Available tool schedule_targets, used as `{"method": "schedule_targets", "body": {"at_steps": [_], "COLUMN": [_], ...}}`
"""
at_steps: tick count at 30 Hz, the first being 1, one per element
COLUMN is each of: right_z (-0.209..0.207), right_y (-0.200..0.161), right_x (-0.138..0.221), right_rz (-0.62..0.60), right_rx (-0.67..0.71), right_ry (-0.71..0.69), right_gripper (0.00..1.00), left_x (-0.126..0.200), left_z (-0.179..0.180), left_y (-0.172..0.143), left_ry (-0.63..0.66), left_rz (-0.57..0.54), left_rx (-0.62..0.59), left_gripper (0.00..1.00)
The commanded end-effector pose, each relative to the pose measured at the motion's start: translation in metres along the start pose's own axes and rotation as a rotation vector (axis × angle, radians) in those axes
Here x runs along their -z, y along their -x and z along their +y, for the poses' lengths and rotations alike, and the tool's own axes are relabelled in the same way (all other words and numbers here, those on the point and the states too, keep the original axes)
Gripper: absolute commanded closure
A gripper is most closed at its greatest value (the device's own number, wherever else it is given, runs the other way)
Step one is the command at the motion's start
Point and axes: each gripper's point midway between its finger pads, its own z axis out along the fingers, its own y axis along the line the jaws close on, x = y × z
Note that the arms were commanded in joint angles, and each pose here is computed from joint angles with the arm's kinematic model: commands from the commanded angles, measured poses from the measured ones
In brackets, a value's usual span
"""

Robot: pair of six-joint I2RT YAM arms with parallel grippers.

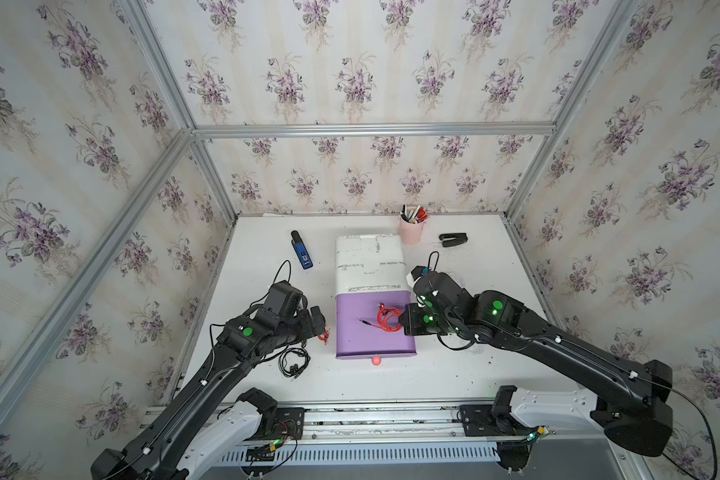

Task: Place the wired earphones into the drawer by color
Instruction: Place the wired earphones in the drawer.

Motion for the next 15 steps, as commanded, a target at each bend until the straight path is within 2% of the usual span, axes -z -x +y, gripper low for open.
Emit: {"method": "schedule_targets", "body": {"at_steps": [1, 5, 6, 9, 15], "right_z": [0.004, -0.003, -0.004, -0.002, -0.005], "right_y": [0.006, 0.007, 0.008, 0.01, 0.017], "right_x": [-0.01, -0.021, -0.023, -0.024, -0.015], "right_rz": [-0.033, -0.031, -0.028, -0.026, -0.048], "right_rx": [-0.005, 0.007, 0.009, 0.015, 0.007], "right_ry": [0.016, -0.019, -0.024, -0.024, -0.03], "right_gripper": [1.0, 0.97, 0.87, 0.69, 0.6], "left_x": [-0.006, -0.014, -0.018, -0.026, -0.041], "left_z": [-0.009, -0.012, -0.011, -0.009, 0.001], "left_y": [0.003, 0.002, 0.002, 0.002, -0.003], "left_ry": [-0.035, -0.043, -0.039, -0.007, 0.089], "left_rz": [0.004, 0.016, 0.023, 0.046, 0.115], "left_rx": [-0.001, 0.006, 0.006, -0.008, 0.027], "left_gripper": [0.0, 0.0, 0.0, 0.0, 0.0]}}
